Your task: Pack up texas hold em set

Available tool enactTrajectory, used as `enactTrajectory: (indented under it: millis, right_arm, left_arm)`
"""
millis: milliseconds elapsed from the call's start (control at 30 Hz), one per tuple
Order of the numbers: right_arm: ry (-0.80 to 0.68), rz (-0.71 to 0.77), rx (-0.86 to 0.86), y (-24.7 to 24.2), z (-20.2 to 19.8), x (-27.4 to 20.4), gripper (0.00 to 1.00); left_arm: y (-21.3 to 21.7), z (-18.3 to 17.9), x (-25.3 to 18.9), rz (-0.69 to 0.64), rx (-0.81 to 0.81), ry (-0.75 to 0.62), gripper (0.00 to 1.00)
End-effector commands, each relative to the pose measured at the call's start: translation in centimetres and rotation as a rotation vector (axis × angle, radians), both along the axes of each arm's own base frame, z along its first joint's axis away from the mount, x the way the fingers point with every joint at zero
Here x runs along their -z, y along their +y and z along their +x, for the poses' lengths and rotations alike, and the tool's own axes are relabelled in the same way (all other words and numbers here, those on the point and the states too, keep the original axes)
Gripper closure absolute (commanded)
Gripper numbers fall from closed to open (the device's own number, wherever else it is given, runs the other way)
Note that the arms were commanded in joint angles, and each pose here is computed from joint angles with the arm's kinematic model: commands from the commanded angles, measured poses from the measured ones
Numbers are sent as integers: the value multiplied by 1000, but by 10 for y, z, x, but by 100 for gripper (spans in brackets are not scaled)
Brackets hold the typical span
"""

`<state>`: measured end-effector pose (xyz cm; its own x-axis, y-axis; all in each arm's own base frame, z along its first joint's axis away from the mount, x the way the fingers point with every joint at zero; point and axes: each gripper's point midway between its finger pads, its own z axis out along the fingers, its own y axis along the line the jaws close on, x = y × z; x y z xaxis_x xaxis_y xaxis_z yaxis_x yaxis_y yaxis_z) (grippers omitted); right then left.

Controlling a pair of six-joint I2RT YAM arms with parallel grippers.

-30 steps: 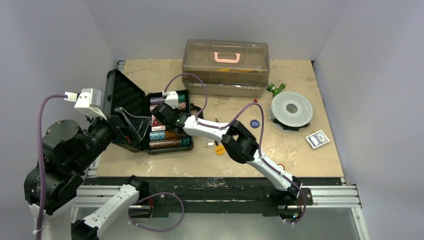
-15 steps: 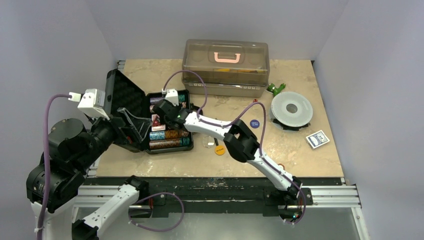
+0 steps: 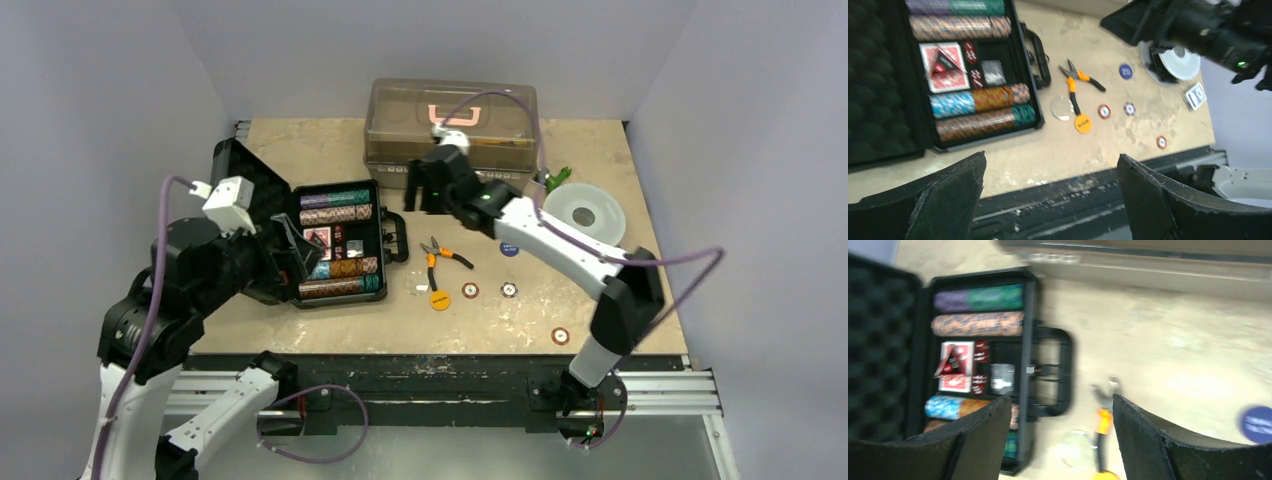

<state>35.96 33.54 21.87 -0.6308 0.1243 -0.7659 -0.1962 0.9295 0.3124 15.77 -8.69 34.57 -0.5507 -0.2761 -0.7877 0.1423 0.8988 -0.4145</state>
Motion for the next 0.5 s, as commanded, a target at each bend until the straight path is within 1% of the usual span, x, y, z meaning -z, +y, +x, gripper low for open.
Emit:
enactTrajectory:
  millis: [0, 67, 133, 167, 200, 233, 300, 400, 467]
  right_arm:
    - [114, -21, 86, -85, -13, 40, 28]
    - [145, -12, 106, -117, -19, 51, 28]
    - [163, -31, 133, -143, -23, 60, 27]
    - [174, -43, 145, -154, -23, 66, 27]
    - [190, -52, 168, -168, -22, 72, 27]
    - [205, -55, 171, -173, -22, 77, 27]
    - [237, -44, 204, -191, -15, 87, 28]
    - [267, -43, 242, -207, 1, 97, 35]
    - [281, -60, 279, -216, 15, 108, 39]
  left_arm:
    - [-49, 17, 25, -158, 97, 184, 0]
    - [-76, 26, 35, -233, 176, 254, 0]
    - [-93, 41, 42, -273, 218, 255, 1]
    - [-99, 51, 40, -273, 225, 200, 2]
    - [-103, 63, 32, -266, 231, 100, 2]
    - [-104, 68, 34, -235, 231, 50, 2]
    - [-111, 85, 26, -198, 242, -97, 1]
    - [-119, 103, 27, -112, 244, -202, 2]
    - [-125, 115, 32, -23, 260, -281, 2]
